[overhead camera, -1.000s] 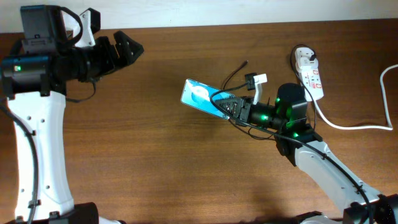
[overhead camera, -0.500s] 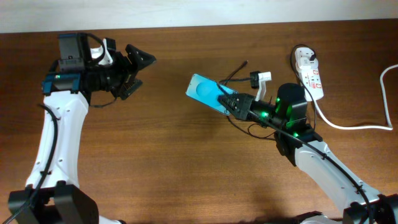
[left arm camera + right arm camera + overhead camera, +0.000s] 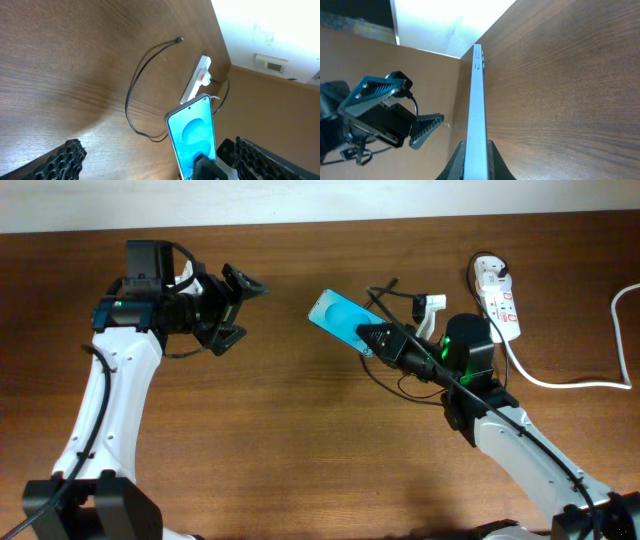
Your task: Plug charger to phone and switch on socket
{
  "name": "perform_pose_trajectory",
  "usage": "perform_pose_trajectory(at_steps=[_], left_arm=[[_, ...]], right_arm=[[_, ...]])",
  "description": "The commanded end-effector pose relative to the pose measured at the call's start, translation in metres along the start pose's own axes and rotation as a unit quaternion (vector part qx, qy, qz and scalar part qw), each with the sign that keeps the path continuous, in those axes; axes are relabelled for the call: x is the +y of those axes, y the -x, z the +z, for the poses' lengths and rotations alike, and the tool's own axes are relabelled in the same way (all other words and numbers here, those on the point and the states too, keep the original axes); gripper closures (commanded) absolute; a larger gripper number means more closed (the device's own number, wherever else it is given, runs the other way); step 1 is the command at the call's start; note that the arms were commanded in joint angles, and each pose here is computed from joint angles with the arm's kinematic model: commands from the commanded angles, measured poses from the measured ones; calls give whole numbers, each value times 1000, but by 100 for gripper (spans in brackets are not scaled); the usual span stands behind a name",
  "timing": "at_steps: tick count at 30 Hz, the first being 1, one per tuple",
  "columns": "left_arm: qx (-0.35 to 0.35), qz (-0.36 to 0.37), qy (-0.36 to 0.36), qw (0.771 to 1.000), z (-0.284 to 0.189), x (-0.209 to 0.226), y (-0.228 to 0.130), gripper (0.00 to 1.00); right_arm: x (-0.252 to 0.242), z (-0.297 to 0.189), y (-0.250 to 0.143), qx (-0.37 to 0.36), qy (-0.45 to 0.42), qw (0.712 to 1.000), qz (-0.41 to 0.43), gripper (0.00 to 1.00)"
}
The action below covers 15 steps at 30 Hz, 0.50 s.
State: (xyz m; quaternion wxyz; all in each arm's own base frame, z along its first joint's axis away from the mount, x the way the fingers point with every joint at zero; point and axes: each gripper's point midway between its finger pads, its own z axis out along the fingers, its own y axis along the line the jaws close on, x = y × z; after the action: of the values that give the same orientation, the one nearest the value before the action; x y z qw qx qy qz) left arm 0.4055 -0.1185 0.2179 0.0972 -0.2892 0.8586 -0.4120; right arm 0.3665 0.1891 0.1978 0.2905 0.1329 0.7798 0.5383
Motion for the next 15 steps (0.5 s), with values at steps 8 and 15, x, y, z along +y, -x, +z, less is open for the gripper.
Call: perform_pose_trajectory(at_steps=[8,15], left_arm=[[-13,-28,13,999,23,-14,-15,1],[-24,-36,18,999,23,-12,-12,3]], right_arm=[[18,11,7,-67,-2,983,168,96],[46,23,3,-115,37,967,222,96]])
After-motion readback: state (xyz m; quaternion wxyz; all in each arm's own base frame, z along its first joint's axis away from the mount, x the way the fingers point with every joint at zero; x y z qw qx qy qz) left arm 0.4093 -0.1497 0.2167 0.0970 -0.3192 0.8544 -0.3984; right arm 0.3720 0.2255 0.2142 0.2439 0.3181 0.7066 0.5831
